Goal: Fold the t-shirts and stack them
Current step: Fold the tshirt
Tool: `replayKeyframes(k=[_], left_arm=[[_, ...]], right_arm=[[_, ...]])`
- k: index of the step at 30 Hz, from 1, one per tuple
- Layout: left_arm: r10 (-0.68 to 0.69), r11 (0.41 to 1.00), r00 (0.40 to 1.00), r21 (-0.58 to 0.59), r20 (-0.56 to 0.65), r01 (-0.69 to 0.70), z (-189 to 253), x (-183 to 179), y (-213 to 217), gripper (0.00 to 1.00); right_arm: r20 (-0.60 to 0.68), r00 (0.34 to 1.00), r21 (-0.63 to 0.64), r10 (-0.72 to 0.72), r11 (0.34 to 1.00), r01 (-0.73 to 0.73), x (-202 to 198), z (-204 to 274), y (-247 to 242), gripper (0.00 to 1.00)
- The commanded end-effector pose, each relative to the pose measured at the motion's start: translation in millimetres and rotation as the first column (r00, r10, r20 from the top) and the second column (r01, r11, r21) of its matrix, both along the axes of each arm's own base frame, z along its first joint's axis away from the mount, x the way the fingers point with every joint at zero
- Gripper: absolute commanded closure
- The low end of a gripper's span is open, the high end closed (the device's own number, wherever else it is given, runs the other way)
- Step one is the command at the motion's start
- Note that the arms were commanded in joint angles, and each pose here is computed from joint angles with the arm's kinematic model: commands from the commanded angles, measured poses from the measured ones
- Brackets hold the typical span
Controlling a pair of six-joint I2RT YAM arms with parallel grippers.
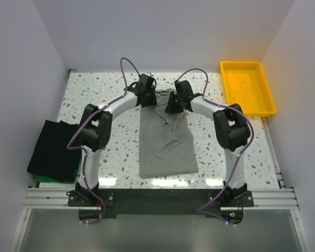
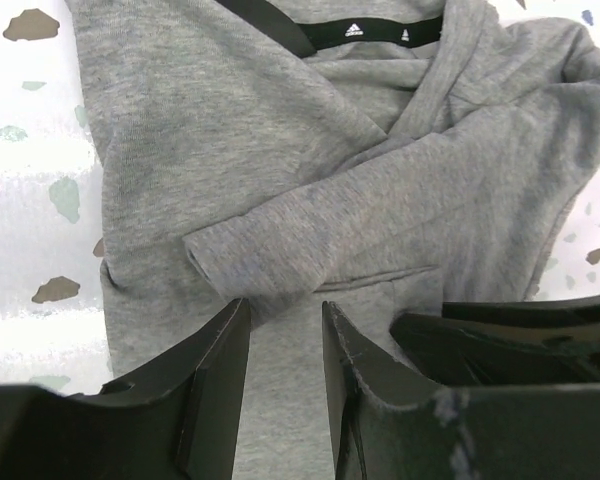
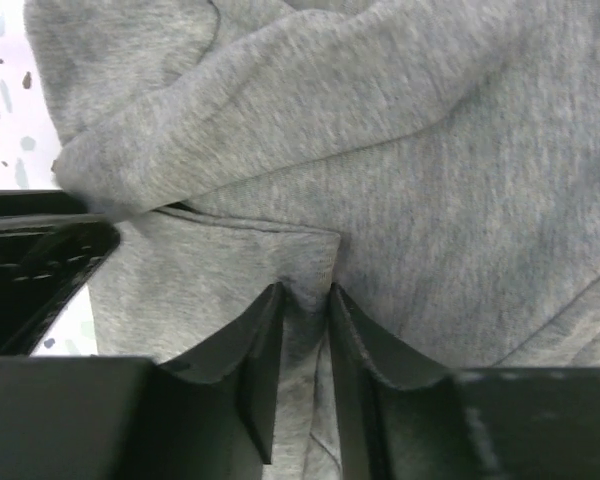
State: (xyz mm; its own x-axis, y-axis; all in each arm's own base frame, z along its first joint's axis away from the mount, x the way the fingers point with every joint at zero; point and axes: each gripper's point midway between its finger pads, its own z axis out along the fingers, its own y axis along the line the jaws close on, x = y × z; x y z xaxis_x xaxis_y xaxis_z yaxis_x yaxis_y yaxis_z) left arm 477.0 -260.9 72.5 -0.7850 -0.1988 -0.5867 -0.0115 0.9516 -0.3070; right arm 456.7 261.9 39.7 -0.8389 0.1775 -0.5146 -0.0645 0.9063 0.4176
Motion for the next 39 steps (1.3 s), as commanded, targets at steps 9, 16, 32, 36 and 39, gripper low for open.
replayKeyframes(k=[9, 16, 32, 36, 39], left_arm=[[0.037, 0.995, 0.997, 0.095, 0.069, -0.043, 5, 30, 14, 0.64], [0.057, 0.995, 0.994, 0.082, 0.094, -0.065, 3, 42, 17, 0.76], [0.085, 0.996, 0.983, 0.023, 0.160, -0.090, 14, 73, 20, 0.94], [0.092, 0.995, 0.980, 0.010, 0.176, -0.095, 19, 77, 21, 0.95], [0.097, 0.995, 0.978, -0.001, 0.187, -0.099, 21, 80, 23, 0.95]], right_arm=[[0.084, 0.996, 0.036, 0.028, 0.999, -0.031, 5, 40, 14, 0.82], [0.090, 0.994, 0.023, 0.068, 0.997, -0.071, -3, 45, 20, 0.90], [0.114, 0.972, 0.038, 0.204, 0.977, -0.210, -32, 52, 45, 0.90], [0.128, 0.957, 0.044, 0.259, 0.963, -0.267, -41, 48, 59, 0.90], [0.133, 0.945, 0.037, 0.299, 0.951, -0.307, -47, 45, 70, 0.89]])
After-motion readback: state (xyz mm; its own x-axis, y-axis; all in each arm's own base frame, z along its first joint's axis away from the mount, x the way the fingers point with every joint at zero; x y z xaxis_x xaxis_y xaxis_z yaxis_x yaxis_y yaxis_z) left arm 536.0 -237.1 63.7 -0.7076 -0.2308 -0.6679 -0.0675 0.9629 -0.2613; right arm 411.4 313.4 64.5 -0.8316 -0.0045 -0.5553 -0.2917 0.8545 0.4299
